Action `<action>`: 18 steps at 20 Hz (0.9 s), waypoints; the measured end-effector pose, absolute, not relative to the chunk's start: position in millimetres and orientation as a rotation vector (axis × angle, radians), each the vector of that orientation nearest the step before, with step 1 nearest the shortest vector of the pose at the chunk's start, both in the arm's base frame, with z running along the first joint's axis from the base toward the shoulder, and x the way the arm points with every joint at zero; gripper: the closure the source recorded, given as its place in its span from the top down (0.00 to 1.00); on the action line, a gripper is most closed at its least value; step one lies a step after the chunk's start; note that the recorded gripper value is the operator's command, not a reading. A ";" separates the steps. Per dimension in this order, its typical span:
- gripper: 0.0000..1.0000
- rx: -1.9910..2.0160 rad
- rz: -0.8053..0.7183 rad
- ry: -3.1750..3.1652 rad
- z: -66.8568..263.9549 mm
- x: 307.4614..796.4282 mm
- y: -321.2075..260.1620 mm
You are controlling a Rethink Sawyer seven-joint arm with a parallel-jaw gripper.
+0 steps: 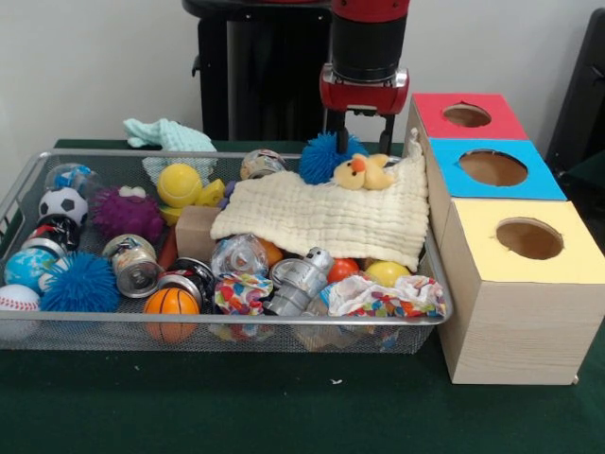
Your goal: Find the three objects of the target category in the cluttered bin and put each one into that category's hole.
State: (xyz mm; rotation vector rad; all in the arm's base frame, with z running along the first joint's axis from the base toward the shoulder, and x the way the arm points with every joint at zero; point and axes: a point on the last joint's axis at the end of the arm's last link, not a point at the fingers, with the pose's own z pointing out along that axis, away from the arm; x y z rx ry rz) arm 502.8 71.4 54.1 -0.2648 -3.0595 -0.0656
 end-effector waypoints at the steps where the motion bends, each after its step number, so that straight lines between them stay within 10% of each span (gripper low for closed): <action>1: 1.00 -0.263 -0.064 -3.067 57.0 504.6 71.6; 18: 1.00 -0.263 -0.047 -3.164 75.8 522.2 70.5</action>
